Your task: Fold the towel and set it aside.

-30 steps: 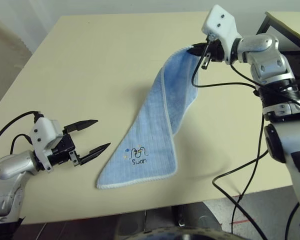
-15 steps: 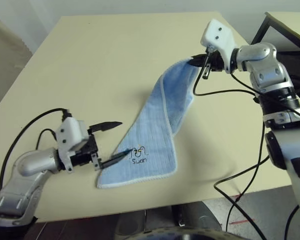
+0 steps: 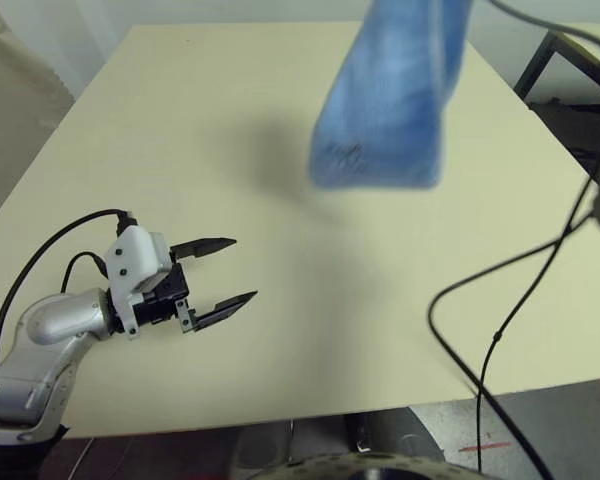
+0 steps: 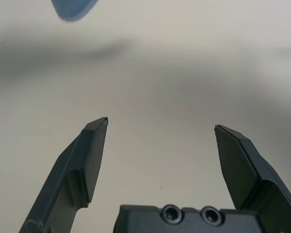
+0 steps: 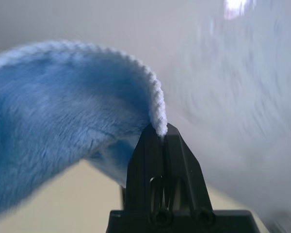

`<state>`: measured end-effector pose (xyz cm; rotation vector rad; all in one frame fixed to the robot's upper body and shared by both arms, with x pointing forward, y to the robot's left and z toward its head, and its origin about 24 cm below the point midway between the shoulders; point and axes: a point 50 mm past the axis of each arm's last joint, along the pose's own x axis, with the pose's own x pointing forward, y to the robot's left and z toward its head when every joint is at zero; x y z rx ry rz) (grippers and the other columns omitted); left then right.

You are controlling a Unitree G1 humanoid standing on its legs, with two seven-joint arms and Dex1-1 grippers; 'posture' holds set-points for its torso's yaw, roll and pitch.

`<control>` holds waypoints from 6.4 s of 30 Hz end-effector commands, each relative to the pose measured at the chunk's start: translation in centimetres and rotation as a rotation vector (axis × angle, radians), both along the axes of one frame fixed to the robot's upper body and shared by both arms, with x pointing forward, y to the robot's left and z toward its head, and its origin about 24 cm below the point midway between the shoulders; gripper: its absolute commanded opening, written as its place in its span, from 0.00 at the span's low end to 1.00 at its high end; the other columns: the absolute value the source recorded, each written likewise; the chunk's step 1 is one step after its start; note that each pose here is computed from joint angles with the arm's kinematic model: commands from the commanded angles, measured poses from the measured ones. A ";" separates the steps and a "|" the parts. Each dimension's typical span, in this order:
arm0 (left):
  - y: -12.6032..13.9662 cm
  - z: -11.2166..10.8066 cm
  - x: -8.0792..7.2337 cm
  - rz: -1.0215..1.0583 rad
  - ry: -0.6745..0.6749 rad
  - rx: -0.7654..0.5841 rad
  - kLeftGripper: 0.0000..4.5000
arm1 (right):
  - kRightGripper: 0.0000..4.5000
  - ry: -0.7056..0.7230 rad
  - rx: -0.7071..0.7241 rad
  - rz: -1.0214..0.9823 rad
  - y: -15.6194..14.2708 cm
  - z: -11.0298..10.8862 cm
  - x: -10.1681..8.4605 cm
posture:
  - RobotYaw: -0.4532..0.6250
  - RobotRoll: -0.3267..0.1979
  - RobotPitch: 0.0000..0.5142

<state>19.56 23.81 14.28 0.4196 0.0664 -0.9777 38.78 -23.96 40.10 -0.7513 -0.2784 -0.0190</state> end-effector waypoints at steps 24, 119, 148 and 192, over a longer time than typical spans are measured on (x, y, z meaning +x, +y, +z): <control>-1.1 0.2 -0.3 -0.053 0.000 0.019 1.00 | 0.01 0.512 0.655 0.942 8.7 2.2 -3.5 | 0.39 0.62 0.12; 0.3 5.1 10.4 0.495 0.020 0.127 0.01 | 0.00 0.708 0.413 0.686 6.1 -6.7 -3.2 | 0.34 0.62 0.10; 10.3 16.1 9.6 0.508 -0.112 0.369 0.01 | 0.00 0.546 -0.696 0.411 2.9 -8.0 -1.9 | 0.33 0.62 0.10; 12.2 16.0 6.4 0.287 0.207 0.282 0.01 | 0.00 0.669 -0.222 0.561 2.9 -5.6 -1.1 | 0.33 0.62 0.11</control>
